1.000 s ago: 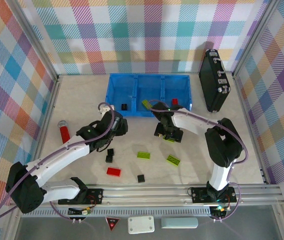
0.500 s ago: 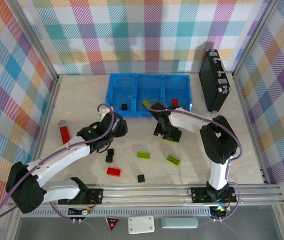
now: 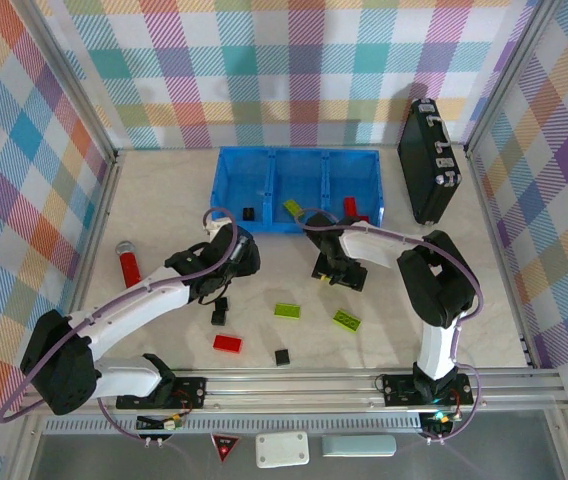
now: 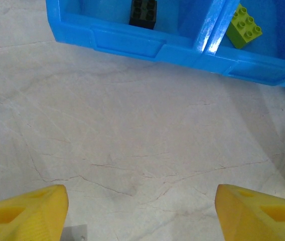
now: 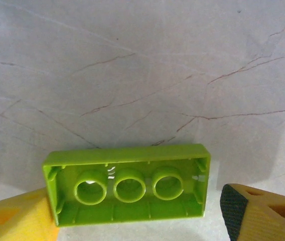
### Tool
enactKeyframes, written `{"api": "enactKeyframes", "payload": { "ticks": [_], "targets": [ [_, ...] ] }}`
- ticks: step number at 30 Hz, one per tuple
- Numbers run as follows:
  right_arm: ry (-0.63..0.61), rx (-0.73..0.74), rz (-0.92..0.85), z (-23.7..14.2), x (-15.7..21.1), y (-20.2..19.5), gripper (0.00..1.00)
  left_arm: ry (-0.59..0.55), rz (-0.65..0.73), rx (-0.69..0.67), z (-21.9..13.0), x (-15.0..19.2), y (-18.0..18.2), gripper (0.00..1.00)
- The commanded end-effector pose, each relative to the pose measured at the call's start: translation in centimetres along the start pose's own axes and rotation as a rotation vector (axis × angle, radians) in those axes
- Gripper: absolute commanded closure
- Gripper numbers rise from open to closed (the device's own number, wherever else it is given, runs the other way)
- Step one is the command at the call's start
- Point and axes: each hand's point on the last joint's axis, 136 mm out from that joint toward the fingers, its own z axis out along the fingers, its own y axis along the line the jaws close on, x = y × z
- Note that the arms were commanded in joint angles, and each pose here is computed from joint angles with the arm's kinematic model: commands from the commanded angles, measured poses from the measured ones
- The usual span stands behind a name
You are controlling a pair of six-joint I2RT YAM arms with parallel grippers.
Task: Sort the legos into containers by color
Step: Pick up the lego from the center of the table.
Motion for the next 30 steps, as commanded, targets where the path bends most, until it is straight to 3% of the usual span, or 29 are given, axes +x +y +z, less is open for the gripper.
{"api": "enactKeyframes", "payload": {
  "ticks": [1, 16, 30],
  "targets": [
    [-0.016, -0.016, -0.011, -0.2, -0.3, -0.2, 0.19, -0.018, -0.032, 0.021, -0.1, -1.1, -0.5, 0.23],
    [-0.03, -0.056, -0.021, -0.3, -0.5, 0.1, 0.32, -0.01, -0.039, 0.028, -0.2, -1.0, -0.7, 0.23],
    [-0.052, -0.105, -0.107, -2.0, -1.7, 2.0, 0.34, -0.005, -0.034, -0.009, -0.6, -0.6, 0.5, 0.23]
  ]
}}
